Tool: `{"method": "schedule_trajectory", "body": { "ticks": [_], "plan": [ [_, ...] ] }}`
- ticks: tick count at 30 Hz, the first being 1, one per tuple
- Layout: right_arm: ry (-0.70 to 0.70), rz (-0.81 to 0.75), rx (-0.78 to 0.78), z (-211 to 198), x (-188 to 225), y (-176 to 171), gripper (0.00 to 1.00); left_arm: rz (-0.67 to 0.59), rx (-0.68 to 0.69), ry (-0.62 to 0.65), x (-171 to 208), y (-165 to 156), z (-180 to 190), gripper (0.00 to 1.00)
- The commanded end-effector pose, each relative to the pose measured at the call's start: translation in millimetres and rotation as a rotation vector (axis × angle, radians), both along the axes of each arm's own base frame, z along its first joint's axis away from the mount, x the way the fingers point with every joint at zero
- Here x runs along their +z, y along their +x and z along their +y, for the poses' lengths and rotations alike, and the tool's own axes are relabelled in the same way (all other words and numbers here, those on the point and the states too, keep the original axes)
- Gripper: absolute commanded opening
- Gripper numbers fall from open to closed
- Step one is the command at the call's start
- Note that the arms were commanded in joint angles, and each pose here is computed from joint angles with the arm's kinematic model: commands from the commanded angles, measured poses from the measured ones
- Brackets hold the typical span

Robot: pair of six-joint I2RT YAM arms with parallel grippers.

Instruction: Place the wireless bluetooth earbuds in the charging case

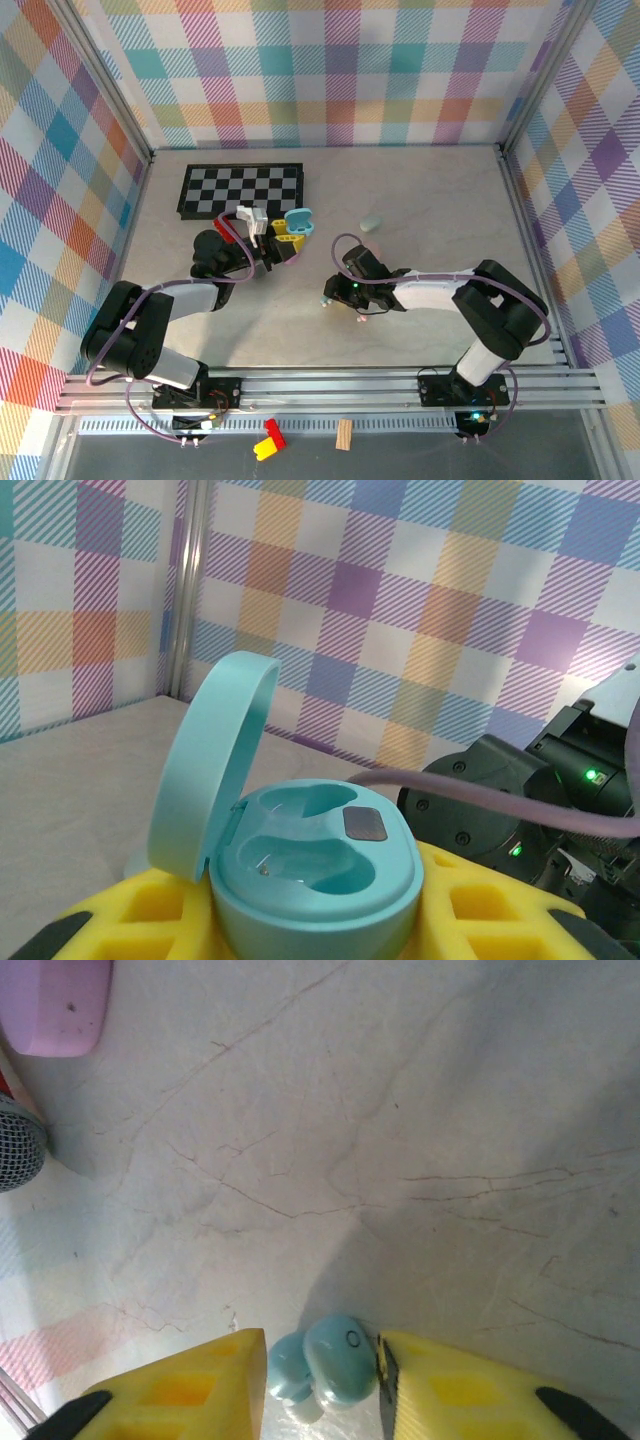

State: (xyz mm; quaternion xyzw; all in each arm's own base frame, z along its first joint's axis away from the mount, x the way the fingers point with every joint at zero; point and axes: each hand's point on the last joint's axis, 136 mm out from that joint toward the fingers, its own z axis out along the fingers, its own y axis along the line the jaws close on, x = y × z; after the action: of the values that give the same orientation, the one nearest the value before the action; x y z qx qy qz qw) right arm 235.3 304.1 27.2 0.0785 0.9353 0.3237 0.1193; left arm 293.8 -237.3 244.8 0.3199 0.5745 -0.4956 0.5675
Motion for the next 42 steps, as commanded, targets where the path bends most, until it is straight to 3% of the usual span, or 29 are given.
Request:
{"method": "schedule_trajectory", "body": {
  "ticks": [1, 9, 19, 28, 42],
  "plan": [
    [-0.006, 0.011, 0.031, 0.4, -7.4, -3.0, 0.33, -0.066, -0.011, -0.02, 17.1, -0.8, 2.8, 0.29],
    [0.012, 0.002, 0.088, 5.1, -9.7, -7.3, 0.34, -0.061, -0.014, -0.019, 16.0, 0.7, 2.1, 0.29],
    [0.055, -0.011, 0.095, 9.8, -6.3, -6.7, 0.26, -0.061, -0.019, -0.021, 17.1, 2.3, 1.1, 0.29],
    [0.087, -0.017, 0.104, 13.4, -3.9, -8.0, 0.24, -0.058, -0.019, -0.019, 15.7, 2.1, 1.1, 0.29],
    [-0.043, 0.054, 0.114, 3.6, -25.7, -11.0, 0.26, -0.054, -0.02, -0.018, 14.4, 1.2, 1.2, 0.3]
  ]
}}
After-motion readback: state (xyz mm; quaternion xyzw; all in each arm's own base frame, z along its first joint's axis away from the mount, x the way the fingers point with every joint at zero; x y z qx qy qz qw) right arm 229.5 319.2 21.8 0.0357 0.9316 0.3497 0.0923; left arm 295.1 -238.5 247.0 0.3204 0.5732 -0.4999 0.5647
